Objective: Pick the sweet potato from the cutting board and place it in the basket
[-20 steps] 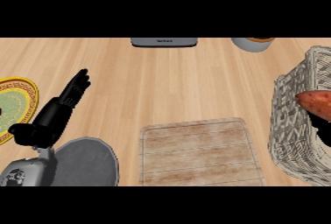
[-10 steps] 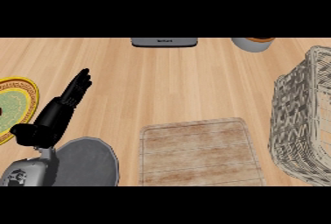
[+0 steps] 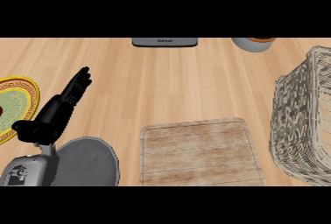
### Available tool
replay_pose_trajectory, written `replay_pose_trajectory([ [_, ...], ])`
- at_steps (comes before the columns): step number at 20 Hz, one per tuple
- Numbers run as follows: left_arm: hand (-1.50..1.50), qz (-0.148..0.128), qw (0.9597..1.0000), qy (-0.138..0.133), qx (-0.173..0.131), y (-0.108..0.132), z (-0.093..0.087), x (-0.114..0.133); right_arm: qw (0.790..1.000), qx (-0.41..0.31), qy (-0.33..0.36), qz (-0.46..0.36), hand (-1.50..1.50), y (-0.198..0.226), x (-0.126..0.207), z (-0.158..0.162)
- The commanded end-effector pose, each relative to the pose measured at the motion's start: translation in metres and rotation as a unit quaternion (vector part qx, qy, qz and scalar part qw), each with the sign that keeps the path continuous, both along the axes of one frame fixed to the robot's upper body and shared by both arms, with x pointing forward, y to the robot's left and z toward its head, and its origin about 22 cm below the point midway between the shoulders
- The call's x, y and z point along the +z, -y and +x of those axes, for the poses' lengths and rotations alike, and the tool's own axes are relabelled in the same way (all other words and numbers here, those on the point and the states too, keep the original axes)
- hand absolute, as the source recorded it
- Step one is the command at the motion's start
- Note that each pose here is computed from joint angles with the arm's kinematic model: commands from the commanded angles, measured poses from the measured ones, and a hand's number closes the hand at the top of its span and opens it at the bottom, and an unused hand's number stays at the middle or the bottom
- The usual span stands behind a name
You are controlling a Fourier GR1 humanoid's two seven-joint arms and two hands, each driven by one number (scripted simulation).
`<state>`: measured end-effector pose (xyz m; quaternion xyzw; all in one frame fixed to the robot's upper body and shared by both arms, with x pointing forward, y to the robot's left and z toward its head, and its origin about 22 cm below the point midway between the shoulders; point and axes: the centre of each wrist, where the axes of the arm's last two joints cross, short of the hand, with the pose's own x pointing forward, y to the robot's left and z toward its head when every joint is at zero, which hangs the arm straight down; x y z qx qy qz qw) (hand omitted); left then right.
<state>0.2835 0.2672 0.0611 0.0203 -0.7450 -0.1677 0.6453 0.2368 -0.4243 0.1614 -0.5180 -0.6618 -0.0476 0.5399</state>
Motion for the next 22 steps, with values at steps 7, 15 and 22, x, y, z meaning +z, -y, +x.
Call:
replay_pose_trajectory([
  [7, 0.00, -0.002, 0.9999, -0.011, -0.004, 0.005, -0.012, 0.000, 0.999, 0.011, 0.032, 0.002, -1.50, 0.036, 0.003, 0.019],
  [15, 0.00, 0.005, 1.0000, -0.006, 0.003, -0.002, 0.003, 0.002, 0.993, 0.043, 0.091, 0.062, -1.50, 0.047, 0.019, 0.002],
  [22, 0.00, -0.005, 0.9999, -0.005, 0.007, 0.003, -0.009, -0.014, 0.980, 0.023, 0.111, 0.163, -1.50, 0.094, 0.061, -0.021],
])
